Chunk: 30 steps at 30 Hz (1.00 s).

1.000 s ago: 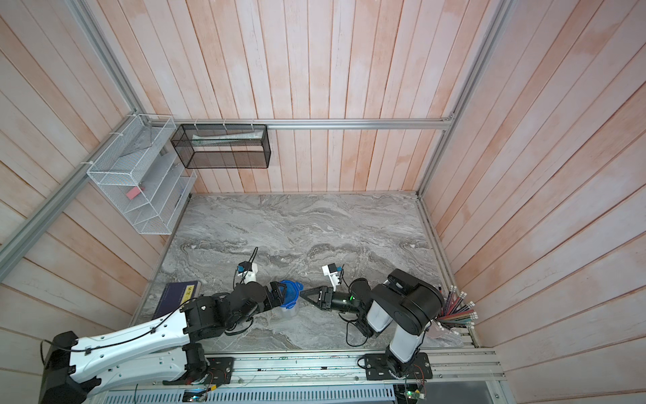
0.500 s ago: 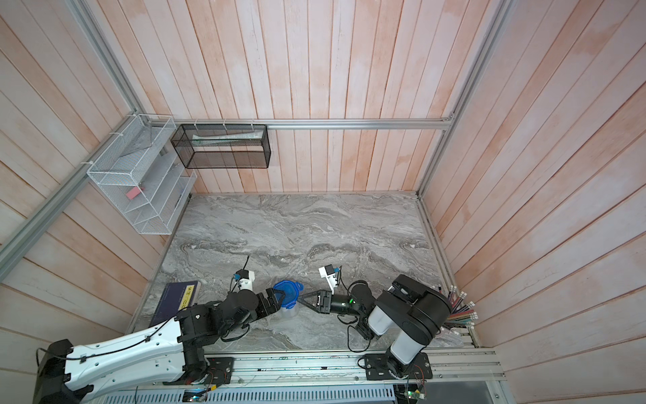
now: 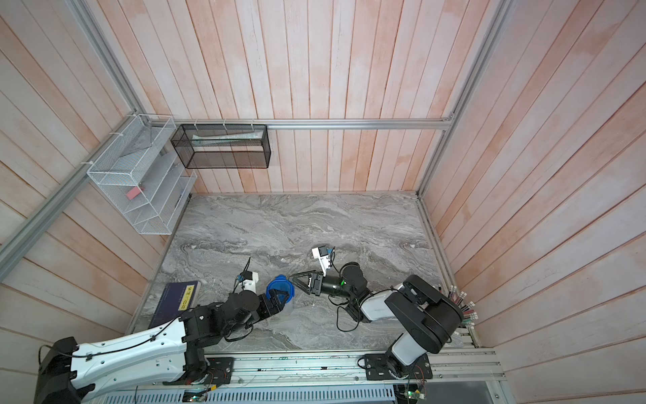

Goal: Take out toiletry kits
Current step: Adjust the container at the center of the board, then unfasten the latch on the container.

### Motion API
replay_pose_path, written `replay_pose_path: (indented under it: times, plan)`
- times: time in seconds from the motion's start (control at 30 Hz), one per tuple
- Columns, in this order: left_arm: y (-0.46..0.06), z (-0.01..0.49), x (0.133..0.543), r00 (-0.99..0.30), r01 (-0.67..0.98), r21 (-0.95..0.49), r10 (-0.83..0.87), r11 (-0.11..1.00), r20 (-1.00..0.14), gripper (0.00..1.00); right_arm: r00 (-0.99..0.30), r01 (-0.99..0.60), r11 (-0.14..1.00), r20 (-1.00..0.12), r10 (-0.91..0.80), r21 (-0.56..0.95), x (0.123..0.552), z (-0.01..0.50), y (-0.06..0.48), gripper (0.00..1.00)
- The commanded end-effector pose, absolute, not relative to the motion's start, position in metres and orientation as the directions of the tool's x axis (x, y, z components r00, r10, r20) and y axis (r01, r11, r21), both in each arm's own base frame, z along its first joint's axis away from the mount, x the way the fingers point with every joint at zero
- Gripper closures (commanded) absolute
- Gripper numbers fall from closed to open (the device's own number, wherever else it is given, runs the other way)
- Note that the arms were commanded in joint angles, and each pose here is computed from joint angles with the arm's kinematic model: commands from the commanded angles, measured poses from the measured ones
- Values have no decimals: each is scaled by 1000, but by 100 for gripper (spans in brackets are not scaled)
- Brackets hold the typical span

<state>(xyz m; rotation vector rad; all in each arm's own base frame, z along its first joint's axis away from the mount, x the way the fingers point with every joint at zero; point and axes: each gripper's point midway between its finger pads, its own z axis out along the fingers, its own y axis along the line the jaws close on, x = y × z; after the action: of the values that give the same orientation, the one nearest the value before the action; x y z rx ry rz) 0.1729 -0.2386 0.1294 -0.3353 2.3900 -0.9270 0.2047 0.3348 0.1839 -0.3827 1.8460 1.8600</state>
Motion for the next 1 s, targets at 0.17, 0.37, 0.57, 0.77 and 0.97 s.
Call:
replay_pose_path:
  times: [0.17, 0.37, 0.57, 0.77, 0.97]
  plan:
    - [-215, 93, 162, -840, -92, -587, -379, 805, -388, 3, -874, -471, 46, -473, 114, 881, 203, 163, 330, 42]
    - [-207, 86, 159, -840, -117, -576, -390, 809, -377, 3, -912, -399, 62, -403, 81, 915, 182, 151, 316, 43]
    - [-203, 79, 156, -844, -132, -565, -391, 815, -367, 4, -938, -347, 7, -347, 15, 938, 162, 157, 323, 44]
    - [-198, 71, 154, -844, -145, -555, -395, 819, -362, 4, -949, -316, -28, -315, 17, 948, 165, 161, 330, 44]
    - [-194, 66, 152, -844, -150, -548, -396, 823, -363, 5, -968, -252, -106, -251, 18, 962, 168, 166, 334, 45]
